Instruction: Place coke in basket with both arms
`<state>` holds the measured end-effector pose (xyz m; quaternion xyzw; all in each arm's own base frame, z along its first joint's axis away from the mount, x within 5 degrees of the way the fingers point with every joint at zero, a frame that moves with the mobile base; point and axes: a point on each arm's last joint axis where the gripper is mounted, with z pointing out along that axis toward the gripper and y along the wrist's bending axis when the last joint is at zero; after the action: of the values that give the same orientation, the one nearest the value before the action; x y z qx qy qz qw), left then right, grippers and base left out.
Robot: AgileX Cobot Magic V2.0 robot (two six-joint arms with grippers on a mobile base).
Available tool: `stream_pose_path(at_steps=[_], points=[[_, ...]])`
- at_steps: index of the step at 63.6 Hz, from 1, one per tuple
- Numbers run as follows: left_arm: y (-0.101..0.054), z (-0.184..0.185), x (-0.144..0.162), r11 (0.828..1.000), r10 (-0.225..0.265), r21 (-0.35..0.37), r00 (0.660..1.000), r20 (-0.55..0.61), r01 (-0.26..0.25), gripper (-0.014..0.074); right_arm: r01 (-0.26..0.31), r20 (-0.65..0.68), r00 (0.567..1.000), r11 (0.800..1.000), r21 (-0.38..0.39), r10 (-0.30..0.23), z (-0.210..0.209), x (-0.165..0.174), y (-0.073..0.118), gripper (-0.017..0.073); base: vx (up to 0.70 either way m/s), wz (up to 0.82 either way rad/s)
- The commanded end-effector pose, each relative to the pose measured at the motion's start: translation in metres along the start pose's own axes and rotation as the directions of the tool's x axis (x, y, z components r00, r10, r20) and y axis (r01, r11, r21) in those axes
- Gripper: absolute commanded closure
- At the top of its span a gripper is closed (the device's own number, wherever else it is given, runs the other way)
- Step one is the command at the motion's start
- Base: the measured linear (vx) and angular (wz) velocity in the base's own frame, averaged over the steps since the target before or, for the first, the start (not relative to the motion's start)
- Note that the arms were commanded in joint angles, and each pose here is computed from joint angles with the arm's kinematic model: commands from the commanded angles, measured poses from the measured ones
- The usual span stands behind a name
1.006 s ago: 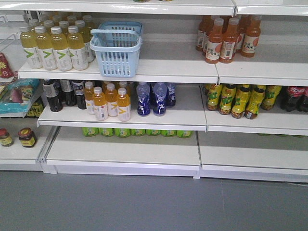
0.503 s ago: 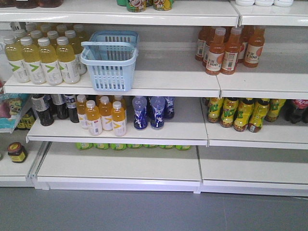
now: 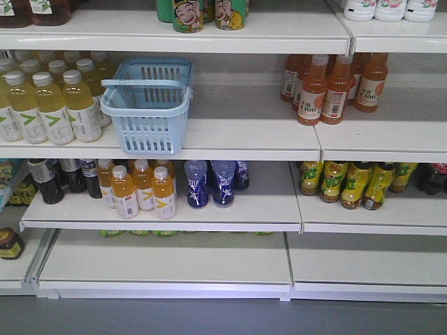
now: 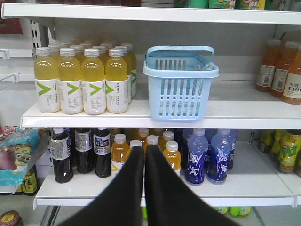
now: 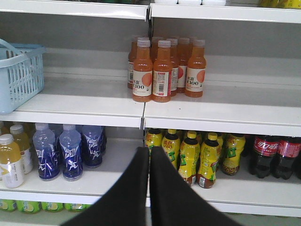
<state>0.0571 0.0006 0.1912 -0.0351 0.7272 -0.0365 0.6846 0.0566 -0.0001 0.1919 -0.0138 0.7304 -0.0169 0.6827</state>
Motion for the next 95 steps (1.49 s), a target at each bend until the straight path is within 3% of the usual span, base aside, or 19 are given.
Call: stream_pose_path(at_steps=[1,95], points=[[-0.002,-0.0018,-0.0072,1.0,-0.017,0.024,0.996,0.083,0.015,0.0599,0.012,0.08,0.997,1.0,0.014,-0.013,-0.001,-0.0039,-0.0008,0.0564,0.14,-0.05],[-0.002,-0.0018,-0.0072,1.0,-0.017,0.024,0.996,0.083,0.015,0.0599,0.012,0.08,0.997,1.0,0.014,-0.013,-0.001,-0.0039,-0.0008,0.0564,0.08,-0.02]])
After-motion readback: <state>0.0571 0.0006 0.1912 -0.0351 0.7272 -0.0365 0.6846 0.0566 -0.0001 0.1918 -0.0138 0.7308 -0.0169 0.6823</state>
